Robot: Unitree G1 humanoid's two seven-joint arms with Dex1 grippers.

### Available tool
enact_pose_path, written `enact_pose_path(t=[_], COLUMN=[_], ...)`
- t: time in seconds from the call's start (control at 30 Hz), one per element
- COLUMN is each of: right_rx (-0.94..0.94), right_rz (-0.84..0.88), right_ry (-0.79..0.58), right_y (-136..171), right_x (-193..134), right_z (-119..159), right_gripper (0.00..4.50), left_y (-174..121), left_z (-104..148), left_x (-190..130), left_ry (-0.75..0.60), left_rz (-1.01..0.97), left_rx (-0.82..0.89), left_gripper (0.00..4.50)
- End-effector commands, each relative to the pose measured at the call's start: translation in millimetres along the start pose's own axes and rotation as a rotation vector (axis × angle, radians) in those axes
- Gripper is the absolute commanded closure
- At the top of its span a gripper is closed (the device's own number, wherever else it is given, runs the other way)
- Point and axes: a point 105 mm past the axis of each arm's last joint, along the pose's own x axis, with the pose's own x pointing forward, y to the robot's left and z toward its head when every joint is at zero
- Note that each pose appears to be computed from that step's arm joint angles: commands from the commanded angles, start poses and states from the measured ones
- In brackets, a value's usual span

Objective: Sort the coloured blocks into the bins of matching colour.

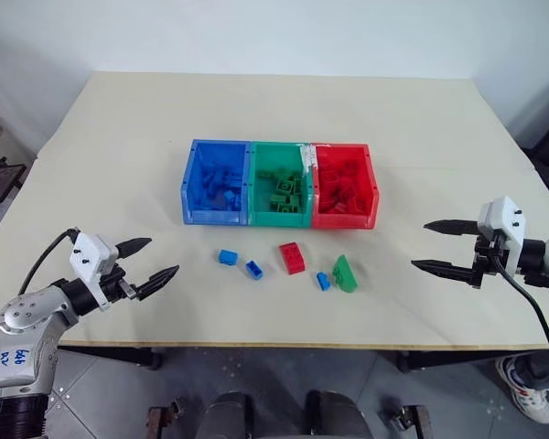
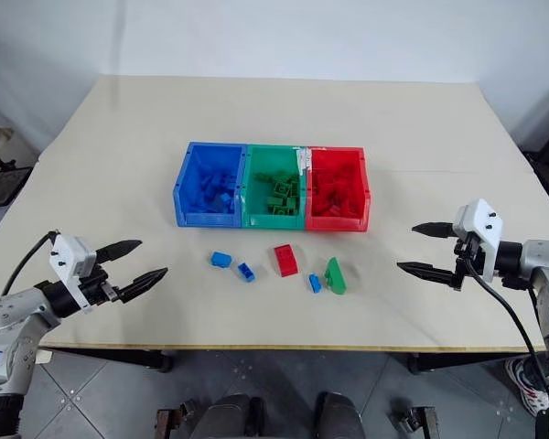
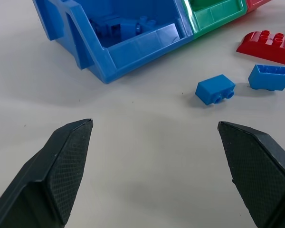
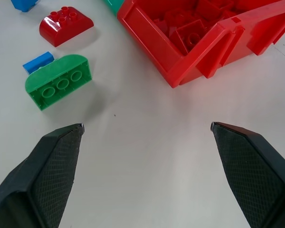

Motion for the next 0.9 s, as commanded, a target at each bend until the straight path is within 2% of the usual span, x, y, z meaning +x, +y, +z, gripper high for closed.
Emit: enact_pose_path(t=[0.03,0.33,0.43,0.7,0.83,0.9], right_rx=[-0.045,-0.011,0.004,0.040,0.067,0.070], right_rz=[-0.036,-0.024,-0.022,-0.024,-0.006,0.007], right_ry=[-0.018,0.000,0.064,0.235,0.274,0.237], right_y=[-7,-3,0,19,29,35], right_x=[-11,-6,-14,-58,-57,-45], right_z=[15,14,7,-11,-14,-9], right_gripper=[0.00,0.00,0.00,0.00,0.00,0.00], left_y=[2,3,-12,-27,-33,-31], left_z=[10,0,1,11,14,13], left_x=[1,8,13,38,40,37], left_ry=[-0.020,0.067,0.041,-0.048,-0.076,-0.072], left_rz=[-0.003,0.041,-0.065,-0.256,-0.323,-0.330], left_rx=[0.035,0.002,-0.015,-0.015,-0.008,0.007], left_gripper=[0.02,0.02,0.02,0.02,0.02,0.02])
